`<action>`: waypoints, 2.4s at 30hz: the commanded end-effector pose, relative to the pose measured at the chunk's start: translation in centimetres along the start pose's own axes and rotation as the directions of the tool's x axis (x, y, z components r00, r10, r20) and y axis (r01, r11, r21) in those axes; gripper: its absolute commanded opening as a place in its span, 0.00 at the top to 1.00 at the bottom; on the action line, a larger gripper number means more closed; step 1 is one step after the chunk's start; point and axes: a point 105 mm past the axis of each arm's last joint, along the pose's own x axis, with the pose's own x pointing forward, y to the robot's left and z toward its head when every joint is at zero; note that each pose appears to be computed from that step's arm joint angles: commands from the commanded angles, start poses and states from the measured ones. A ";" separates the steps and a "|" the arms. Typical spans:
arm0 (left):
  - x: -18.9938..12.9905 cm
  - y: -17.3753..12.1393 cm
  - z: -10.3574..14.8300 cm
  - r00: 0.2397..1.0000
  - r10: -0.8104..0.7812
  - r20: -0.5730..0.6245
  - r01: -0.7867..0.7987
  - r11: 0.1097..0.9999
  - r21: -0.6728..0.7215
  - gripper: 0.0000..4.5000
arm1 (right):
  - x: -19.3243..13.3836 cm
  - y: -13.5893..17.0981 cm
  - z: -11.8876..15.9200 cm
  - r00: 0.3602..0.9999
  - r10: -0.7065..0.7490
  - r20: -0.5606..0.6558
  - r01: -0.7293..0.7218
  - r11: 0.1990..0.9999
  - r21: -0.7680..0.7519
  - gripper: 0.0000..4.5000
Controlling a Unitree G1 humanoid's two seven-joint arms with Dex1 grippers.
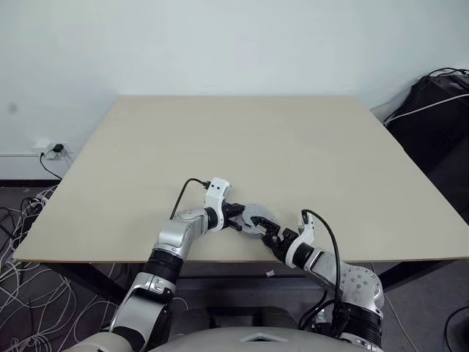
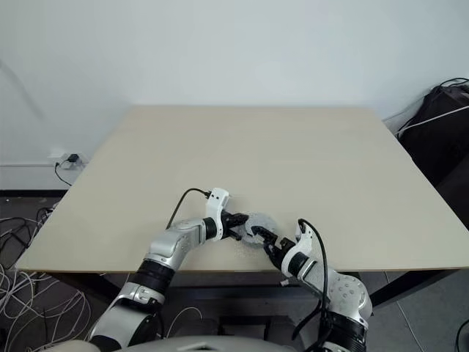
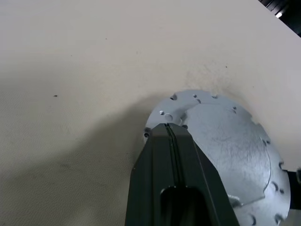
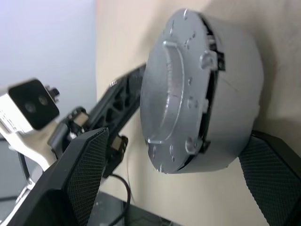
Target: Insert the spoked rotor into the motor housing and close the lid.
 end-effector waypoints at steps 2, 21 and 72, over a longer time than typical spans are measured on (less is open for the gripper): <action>0.7 -1.5 -0.5 0.998 -0.055 -0.020 0.055 0.998 -0.001 1.00 | 0.8 4.3 0.1 0.980 0.197 0.021 -0.197 0.980 -0.009 0.26; 0.4 -1.8 0.0 0.998 -0.065 0.016 0.065 0.998 -0.010 1.00 | 0.0 3.6 0.1 0.987 0.162 0.023 -0.161 0.987 -0.016 0.71; -11.2 -1.5 -1.5 0.725 0.141 0.674 0.549 0.471 -0.690 0.00 | 1.2 9.3 -0.5 0.935 0.354 -0.006 -0.354 0.935 -0.027 0.71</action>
